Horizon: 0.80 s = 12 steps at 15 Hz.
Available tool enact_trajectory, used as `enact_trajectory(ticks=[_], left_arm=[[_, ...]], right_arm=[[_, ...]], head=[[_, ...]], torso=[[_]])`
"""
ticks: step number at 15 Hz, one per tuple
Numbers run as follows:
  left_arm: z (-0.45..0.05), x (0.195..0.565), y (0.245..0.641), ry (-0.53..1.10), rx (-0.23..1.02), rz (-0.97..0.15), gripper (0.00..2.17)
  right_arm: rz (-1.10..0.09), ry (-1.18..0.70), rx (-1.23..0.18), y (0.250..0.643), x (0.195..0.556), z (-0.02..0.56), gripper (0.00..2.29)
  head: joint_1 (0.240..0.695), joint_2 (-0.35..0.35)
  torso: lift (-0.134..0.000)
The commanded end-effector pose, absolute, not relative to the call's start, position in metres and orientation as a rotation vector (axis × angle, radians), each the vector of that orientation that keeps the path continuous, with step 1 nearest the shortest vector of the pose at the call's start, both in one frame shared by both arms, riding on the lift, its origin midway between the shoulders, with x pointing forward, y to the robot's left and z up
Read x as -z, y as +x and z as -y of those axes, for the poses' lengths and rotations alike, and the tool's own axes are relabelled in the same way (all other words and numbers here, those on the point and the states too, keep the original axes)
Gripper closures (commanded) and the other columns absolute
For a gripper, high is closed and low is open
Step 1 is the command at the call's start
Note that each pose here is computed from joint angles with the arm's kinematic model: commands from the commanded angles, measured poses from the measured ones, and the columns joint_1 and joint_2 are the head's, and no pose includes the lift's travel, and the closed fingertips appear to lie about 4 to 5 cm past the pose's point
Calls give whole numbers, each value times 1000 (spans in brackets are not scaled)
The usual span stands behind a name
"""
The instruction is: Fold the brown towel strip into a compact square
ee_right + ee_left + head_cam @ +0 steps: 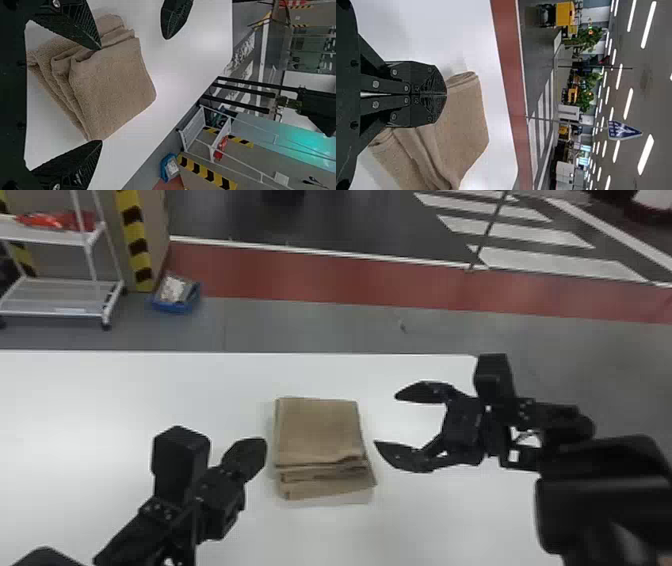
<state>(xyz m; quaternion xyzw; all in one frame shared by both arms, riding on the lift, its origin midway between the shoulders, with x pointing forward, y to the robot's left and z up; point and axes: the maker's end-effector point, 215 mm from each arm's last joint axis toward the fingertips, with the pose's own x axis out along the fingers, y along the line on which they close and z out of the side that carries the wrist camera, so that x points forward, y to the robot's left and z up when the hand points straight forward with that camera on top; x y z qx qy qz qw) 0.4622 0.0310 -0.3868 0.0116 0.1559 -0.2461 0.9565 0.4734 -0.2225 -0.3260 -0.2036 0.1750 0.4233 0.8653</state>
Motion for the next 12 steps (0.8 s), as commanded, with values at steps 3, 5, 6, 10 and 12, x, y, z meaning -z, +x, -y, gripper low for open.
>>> enact_trajectory(ticks=[3,5,6,10,12], left_arm=[[-91,359,496,39,385,-244,83],[-109,353,504,51,352,-231,83],[-115,346,507,59,338,-206,87],[-127,297,527,55,220,-22,87],[-129,280,543,80,177,66,87]], right_arm=[[-198,-174,-763,482,272,276,73],[-155,-59,-680,488,270,312,76],[-110,-8,-623,490,268,327,76],[-30,99,-518,495,277,331,80],[-8,113,-500,496,281,311,80]], head=[[695,-215],[695,-209],[695,-213],[695,-230],[693,-217]], torso=[[-124],[-124],[-124],[-124],[-124]])
